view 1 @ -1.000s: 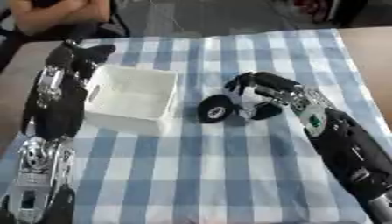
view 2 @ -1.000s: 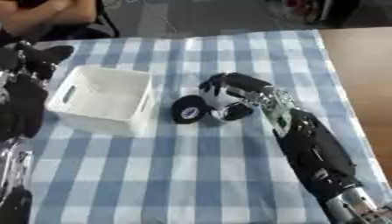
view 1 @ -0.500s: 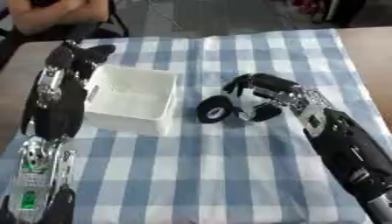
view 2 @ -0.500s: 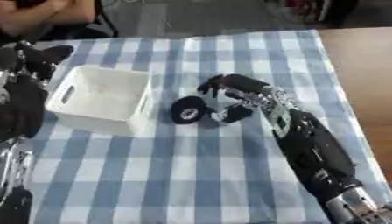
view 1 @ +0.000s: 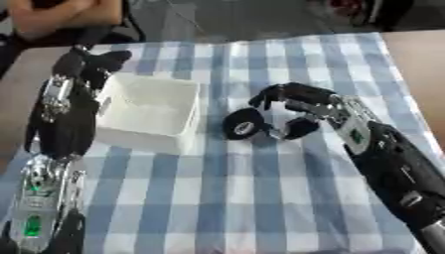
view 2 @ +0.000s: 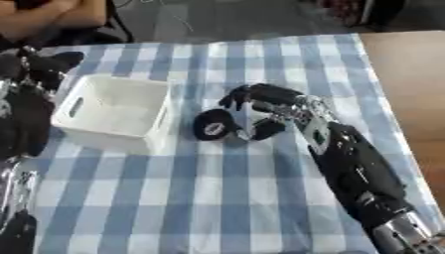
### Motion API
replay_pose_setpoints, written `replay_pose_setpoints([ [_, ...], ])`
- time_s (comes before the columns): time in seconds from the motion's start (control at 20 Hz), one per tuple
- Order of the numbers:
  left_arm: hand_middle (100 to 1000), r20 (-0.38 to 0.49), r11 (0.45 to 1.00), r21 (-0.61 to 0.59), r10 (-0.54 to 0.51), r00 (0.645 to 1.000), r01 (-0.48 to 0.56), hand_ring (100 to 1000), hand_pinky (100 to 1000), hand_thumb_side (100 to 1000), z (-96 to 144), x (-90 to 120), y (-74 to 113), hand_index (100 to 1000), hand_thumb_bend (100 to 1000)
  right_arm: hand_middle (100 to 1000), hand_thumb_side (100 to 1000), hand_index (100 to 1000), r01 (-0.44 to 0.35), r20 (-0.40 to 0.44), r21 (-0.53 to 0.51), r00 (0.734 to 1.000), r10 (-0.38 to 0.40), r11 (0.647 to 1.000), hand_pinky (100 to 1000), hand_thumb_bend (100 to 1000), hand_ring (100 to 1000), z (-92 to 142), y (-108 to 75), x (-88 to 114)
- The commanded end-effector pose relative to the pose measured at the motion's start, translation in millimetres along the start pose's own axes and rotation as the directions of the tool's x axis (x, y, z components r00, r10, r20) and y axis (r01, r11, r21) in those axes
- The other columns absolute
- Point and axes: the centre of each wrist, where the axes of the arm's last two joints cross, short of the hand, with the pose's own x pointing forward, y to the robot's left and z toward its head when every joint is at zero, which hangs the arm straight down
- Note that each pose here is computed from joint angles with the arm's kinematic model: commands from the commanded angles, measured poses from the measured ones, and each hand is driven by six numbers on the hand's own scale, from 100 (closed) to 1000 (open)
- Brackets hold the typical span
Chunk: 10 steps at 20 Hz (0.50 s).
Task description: Pick up objects on the table and place them in the box.
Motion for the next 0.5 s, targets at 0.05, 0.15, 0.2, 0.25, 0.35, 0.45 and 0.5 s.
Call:
replay_pose_setpoints([
  [0.05,958,0.018,1.0,-0.014,-0.007,1.0,0.007,745,913,944,-2.9,4.0,0.6,634,100,750,423,903,-0.014,0.003,-0.009,1.0,0.014,1.0,908,193,679,0.4,-11.4,0.0],
  [0.15,959,0.02,1.0,-0.016,-0.005,1.0,0.005,745,913,944,-3.5,4.2,0.1,634,100,748,423,903,-0.017,0.007,-0.007,1.0,0.017,1.0,907,189,678,-1.7,-13.4,0.8],
  [0.2,959,0.021,1.0,-0.017,-0.004,1.0,0.004,745,913,945,-3.7,4.3,-0.1,634,100,747,424,902,-0.018,0.008,-0.008,1.0,0.018,1.0,907,189,678,-2.8,-14.4,1.2],
  [0.25,959,0.022,1.0,-0.018,-0.003,1.0,0.004,746,913,945,-3.9,4.4,-0.3,634,100,746,424,901,-0.018,0.01,-0.009,1.0,0.018,1.0,907,187,677,-3.9,-15.2,1.5],
  [0.35,959,0.024,1.0,-0.021,-0.001,1.0,0.002,746,914,946,-4.6,4.7,-0.8,634,100,745,425,899,-0.016,0.012,-0.007,1.0,0.016,1.0,907,184,678,-7.0,-15.6,2.6],
  [0.45,959,0.028,1.0,-0.023,0.001,1.0,0.0,746,914,946,-5.5,5.0,-1.5,634,100,744,426,898,-0.015,0.012,0.0,1.0,0.015,1.0,907,183,676,-9.4,-15.1,2.9],
  [0.5,959,0.029,1.0,-0.023,0.002,1.0,-0.002,746,914,946,-6.0,5.2,-1.7,634,100,744,425,898,-0.014,0.01,0.001,1.0,0.014,1.0,907,182,676,-10.2,-14.8,2.9],
])
